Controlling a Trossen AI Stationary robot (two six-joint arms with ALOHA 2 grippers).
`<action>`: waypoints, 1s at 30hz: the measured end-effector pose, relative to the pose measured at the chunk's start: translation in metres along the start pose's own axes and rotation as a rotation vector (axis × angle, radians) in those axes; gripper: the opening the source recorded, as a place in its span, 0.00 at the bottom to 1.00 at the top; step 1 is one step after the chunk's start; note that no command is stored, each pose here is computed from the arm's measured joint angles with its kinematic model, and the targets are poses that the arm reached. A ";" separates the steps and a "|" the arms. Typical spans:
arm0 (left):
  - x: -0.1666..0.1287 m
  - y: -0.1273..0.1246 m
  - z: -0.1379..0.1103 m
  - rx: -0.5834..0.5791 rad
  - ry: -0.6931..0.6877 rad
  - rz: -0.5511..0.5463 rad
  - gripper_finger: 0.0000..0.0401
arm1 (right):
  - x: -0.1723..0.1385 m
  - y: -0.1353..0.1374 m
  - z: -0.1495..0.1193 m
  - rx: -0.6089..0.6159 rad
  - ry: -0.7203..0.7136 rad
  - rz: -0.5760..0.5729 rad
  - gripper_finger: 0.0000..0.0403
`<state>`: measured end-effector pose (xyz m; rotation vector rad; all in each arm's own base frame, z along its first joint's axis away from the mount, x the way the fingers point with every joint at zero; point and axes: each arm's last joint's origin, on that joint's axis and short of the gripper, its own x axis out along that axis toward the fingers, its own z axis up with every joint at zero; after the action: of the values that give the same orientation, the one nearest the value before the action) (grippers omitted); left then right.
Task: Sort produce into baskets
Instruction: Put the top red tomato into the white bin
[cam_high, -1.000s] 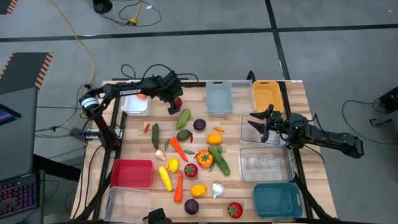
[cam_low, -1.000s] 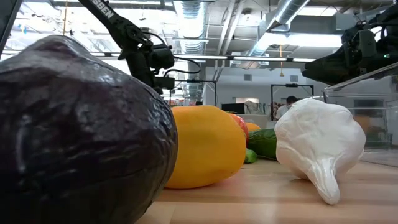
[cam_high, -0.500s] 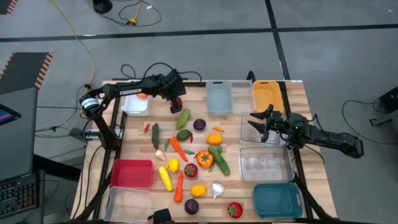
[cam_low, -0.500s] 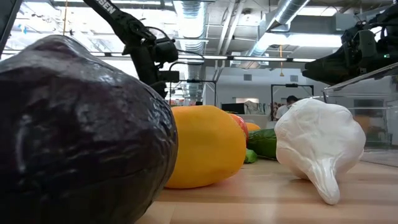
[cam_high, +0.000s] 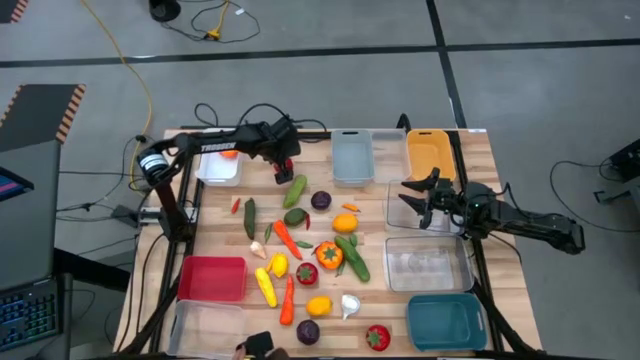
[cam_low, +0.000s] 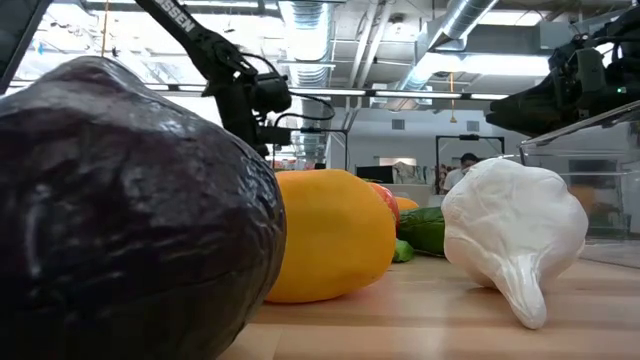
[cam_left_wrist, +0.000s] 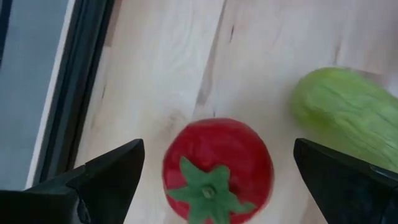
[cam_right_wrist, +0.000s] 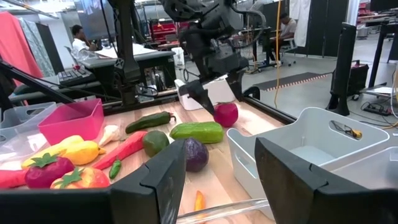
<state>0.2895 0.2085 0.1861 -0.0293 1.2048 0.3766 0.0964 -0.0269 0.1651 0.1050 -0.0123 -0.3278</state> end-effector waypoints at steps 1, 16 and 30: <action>0.003 0.000 -0.002 -0.002 0.017 -0.008 1.00 | 0.000 0.000 0.000 0.000 0.000 0.001 0.54; 0.012 0.005 -0.006 -0.029 0.048 -0.020 0.81 | 0.000 0.000 0.000 0.000 0.001 0.000 0.54; -0.016 0.014 0.007 -0.024 0.155 0.025 0.66 | 0.000 0.000 0.000 0.000 0.001 0.000 0.54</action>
<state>0.2872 0.2186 0.2058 -0.0646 1.3544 0.4169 0.0965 -0.0269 0.1651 0.1050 -0.0116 -0.3274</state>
